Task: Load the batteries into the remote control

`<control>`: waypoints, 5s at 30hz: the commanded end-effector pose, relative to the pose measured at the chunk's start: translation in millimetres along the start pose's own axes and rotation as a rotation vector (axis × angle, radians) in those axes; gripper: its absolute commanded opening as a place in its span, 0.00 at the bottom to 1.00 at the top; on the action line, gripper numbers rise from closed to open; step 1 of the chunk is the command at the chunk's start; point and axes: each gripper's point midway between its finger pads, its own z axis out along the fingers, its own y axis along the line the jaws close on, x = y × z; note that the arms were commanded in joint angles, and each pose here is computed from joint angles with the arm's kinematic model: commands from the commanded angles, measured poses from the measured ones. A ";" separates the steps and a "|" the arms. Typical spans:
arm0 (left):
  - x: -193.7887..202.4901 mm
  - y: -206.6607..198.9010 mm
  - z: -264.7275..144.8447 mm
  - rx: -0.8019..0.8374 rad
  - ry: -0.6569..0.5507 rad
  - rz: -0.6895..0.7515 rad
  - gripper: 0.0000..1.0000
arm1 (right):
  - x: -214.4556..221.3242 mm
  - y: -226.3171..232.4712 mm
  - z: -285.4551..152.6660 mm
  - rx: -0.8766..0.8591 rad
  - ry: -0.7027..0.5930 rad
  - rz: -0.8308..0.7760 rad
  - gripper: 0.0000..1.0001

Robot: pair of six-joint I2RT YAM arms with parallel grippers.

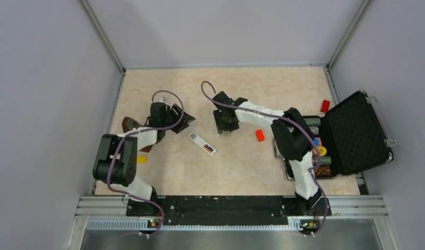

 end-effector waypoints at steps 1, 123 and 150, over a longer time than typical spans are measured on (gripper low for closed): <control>-19.2 -6.9 -7.2 -0.017 -0.089 0.041 0.59 | -27.4 19.6 -23.1 0.031 -0.136 0.135 0.52; 13.1 -27.0 25.8 0.040 0.087 0.009 0.58 | -27.4 9.3 11.1 0.017 -0.120 -0.155 0.14; -0.5 -31.7 18.2 -0.008 0.063 0.088 0.57 | -35.9 -20.1 -49.8 0.099 -0.070 -0.191 0.59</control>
